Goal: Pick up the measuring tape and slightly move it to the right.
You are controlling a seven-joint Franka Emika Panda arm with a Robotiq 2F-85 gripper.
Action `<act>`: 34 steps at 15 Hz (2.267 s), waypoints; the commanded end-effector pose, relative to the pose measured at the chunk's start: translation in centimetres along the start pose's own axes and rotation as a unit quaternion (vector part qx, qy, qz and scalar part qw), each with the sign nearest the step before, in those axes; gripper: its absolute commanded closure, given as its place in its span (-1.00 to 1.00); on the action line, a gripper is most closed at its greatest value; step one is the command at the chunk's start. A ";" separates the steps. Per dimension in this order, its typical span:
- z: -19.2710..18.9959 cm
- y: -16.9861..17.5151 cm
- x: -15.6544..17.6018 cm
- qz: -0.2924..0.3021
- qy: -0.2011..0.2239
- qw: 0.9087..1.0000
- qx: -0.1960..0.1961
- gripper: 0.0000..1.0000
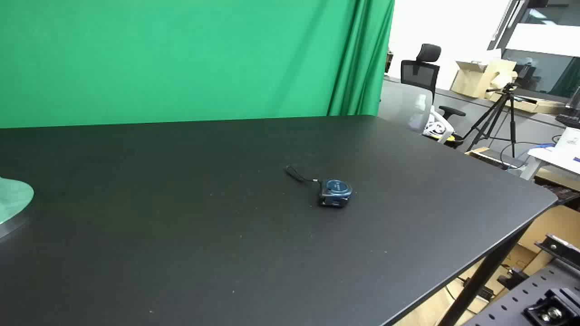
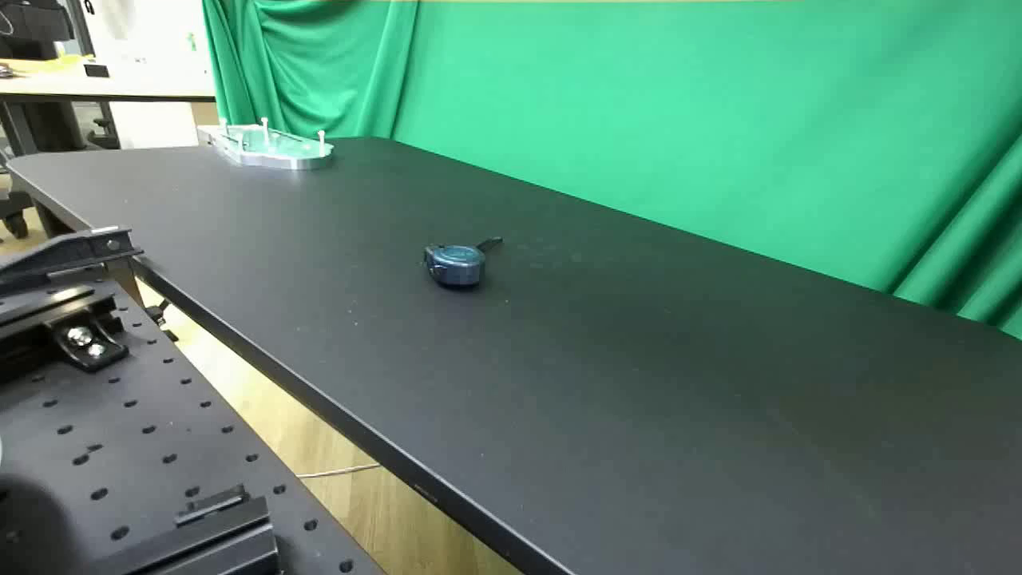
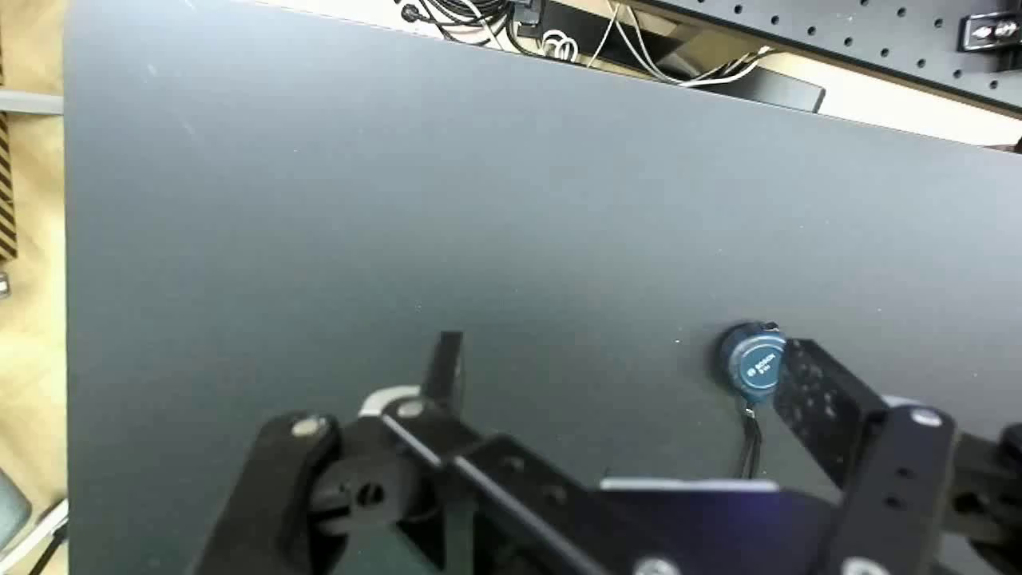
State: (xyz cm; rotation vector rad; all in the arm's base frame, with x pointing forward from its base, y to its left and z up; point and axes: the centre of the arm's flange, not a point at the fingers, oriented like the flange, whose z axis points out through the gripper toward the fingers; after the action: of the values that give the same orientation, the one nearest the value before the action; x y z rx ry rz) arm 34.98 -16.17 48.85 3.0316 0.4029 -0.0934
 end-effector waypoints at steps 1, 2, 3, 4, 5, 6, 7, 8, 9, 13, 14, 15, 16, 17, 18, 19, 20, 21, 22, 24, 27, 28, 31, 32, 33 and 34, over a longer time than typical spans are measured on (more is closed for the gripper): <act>0.0 0.0 0.0 0.000 0.000 1.000 0.000 -1.00; 0.0 0.0 0.0 0.000 0.000 1.000 0.000 -1.00; 0.0 0.0 0.0 0.000 0.001 1.000 0.000 -1.00; 0.0 0.0 0.0 0.000 0.001 1.000 0.000 -1.00; 0.0 0.0 0.0 0.000 0.001 1.000 0.000 -1.00; 0.0 0.0 0.0 0.000 0.001 1.000 0.000 -1.00; 0.0 0.0 0.0 0.000 0.001 1.000 0.000 -1.00; 0.0 0.0 0.0 0.000 0.001 1.000 0.000 -1.00; 0.0 0.0 0.0 0.000 0.001 1.000 0.000 -1.00; 0.9 -0.9 1.1 -0.003 0.013 1.000 -0.014 -1.00; 1.7 -1.6 2.0 -0.011 0.021 0.999 -0.022 -1.00; 2.4 -2.3 2.8 -0.018 0.030 0.999 -0.030 -1.00; 3.4 -3.2 4.0 -0.031 0.040 0.998 -0.042 -1.00; 4.5 -4.3 5.2 -0.048 0.054 0.996 -0.055 -1.00; 5.5 -5.3 6.4 -0.064 0.065 0.994 -0.063 -1.00; 6.7 -6.4 7.5 -0.085 0.073 0.991 -0.067 -1.00; 7.9 -7.7 8.5 -0.107 0.080 0.989 -0.070 -1.00; 9.1 -8.9 9.4 -0.134 0.083 0.985 -0.067 -1.00; 10.4 -10.1 10.1 -0.173 0.079 0.980 -0.063 -1.00; 12.9 -12.3 11.0 -0.237 0.069 0.967 -0.057 -1.00; 15.6 -15.0 11.2 -0.326 0.054 0.942 -0.052 -1.00; 15.9 -15.5 11.3 -0.355 0.051 0.932 -0.057 -1.00; 16.1 -15.8 11.5 -0.341 0.045 0.937 -0.051 -1.00; 16.1 -15.9 11.5 -0.346 0.045 0.936 -0.051 -1.00; 16.4 -15.7 11.5 -0.356 0.043 0.932 -0.054 -1.00; 17.0 -16.1 11.5 -0.365 0.043 0.929 -0.051 -1.00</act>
State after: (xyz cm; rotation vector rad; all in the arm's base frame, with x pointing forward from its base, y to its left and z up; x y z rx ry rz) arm 41.09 0.61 30.82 2.6371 1.4235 0.0226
